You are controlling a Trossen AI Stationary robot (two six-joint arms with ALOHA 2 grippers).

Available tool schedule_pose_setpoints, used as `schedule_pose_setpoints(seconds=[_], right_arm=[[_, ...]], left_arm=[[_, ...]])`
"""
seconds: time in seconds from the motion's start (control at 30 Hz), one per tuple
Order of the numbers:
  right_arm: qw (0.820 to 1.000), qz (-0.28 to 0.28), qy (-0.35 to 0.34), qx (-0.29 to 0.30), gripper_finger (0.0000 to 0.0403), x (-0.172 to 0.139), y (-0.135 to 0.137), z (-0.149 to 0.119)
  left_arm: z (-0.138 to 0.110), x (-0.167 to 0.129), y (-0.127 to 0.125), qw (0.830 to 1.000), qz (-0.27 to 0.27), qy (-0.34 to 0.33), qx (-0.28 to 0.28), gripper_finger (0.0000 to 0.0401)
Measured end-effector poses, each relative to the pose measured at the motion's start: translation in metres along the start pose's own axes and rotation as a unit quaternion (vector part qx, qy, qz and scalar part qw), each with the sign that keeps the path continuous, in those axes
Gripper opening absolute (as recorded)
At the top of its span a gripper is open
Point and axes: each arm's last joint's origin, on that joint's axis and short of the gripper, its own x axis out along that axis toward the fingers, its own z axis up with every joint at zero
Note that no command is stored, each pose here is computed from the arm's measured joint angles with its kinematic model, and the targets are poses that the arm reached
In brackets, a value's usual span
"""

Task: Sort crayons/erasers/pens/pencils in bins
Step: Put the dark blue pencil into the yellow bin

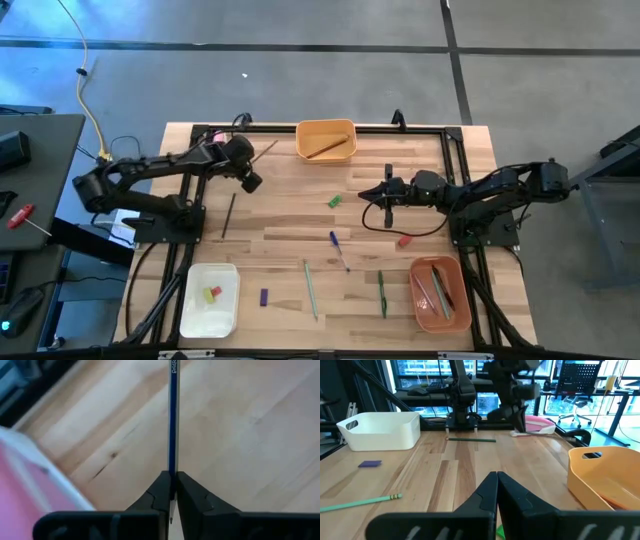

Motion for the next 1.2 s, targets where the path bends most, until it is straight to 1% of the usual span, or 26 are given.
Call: schedule_pose_setpoints(seconds=[0.17, 0.27, 0.33, 0.43, 0.6, 0.73, 0.97, 1.07, 1.2], right_arm=[[1.000, 0.000, 0.002, 0.000, 0.0000, 0.000, 0.000, 0.000], [1.000, 0.000, 0.007, 0.001, 0.0000, 0.000, 0.000, -0.001], [1.000, 0.000, 0.010, 0.001, 0.0000, 0.000, 0.000, -0.002], [1.000, -0.004, 0.010, 0.002, 0.0000, 0.000, 0.000, -0.002], [1.000, -0.006, 0.010, 0.002, 0.0000, 0.000, 0.000, -0.002], [1.000, -0.006, 0.010, 0.002, 0.0000, 0.000, 0.000, -0.002], [1.000, -0.006, 0.010, 0.002, 0.0000, 0.000, 0.000, -0.002], [1.000, -0.006, 0.011, 0.002, 0.0000, 0.000, 0.000, -0.002], [1.000, -0.006, 0.014, 0.002, 0.0000, 0.000, 0.000, -0.002]], left_arm=[[0.000, -0.022, 0.005, 0.998, -0.008, -0.050, -0.025, 0.0010], [0.003, -0.036, 0.006, 0.993, -0.042, -0.099, -0.038, 0.0010], [0.008, -0.047, 0.006, 0.985, -0.076, -0.148, -0.044, 0.0010], [0.016, -0.060, 0.002, 0.968, -0.120, -0.215, -0.051, 0.0010], [0.026, -0.062, -0.016, 0.952, -0.159, -0.258, -0.031, 0.0010], [0.041, -0.057, -0.027, 0.950, -0.171, -0.260, -0.019, 0.0010], [0.095, -0.047, -0.045, 0.949, -0.192, -0.247, 0.036, 0.0010], [0.119, -0.036, -0.054, 0.955, -0.187, -0.224, 0.059, 0.0010], [0.143, -0.015, -0.065, 0.962, -0.178, -0.194, 0.076, 0.0010]])
